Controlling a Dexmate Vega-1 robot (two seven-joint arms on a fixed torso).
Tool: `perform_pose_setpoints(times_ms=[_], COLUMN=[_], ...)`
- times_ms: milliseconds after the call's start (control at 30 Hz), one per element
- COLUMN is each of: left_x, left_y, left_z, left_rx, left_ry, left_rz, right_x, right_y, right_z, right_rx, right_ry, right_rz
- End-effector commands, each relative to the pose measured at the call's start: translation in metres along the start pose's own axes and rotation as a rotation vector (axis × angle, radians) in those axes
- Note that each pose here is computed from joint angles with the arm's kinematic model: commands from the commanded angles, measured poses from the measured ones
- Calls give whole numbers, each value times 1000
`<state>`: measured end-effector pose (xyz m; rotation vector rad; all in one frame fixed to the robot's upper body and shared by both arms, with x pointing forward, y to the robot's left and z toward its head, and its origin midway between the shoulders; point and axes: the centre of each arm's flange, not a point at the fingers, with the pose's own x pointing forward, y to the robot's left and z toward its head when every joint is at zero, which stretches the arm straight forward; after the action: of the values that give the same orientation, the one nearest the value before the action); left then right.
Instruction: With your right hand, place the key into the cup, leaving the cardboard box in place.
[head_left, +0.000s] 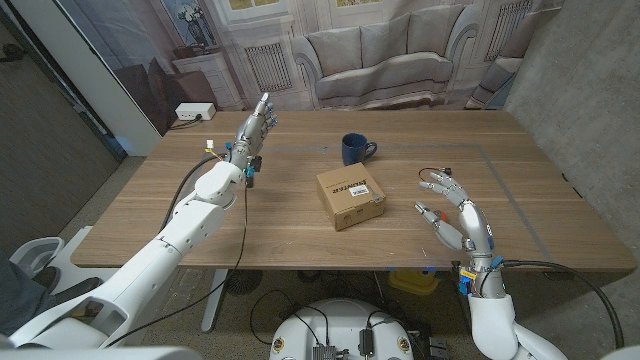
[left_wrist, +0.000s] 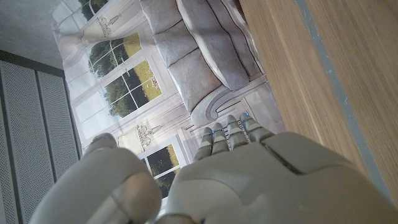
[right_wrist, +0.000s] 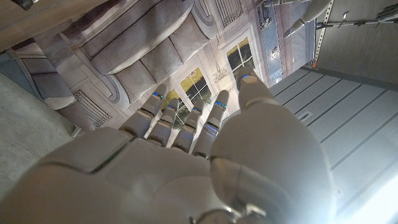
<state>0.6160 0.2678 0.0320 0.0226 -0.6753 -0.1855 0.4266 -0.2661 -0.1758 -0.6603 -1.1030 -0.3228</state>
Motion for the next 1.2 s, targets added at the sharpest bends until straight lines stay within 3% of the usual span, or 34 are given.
perform_pose_setpoints(times_ms=[33, 333, 767, 1200], left_x=[-4, -4, -2, 2], left_y=[0, 0, 3, 6], left_z=[0, -1, 1, 2], left_rx=[-4, -14, -19, -27], left_ry=[-8, -15, -36, -50], left_rz=[11, 19, 28, 35], right_x=[-2, 6, 5, 11], right_y=[8, 18, 22, 28], right_z=[1, -2, -11, -14], right_rx=[-129, -198, -318, -429], right_ry=[-54, -104, -105, -143], right_rz=[2, 34, 64, 103])
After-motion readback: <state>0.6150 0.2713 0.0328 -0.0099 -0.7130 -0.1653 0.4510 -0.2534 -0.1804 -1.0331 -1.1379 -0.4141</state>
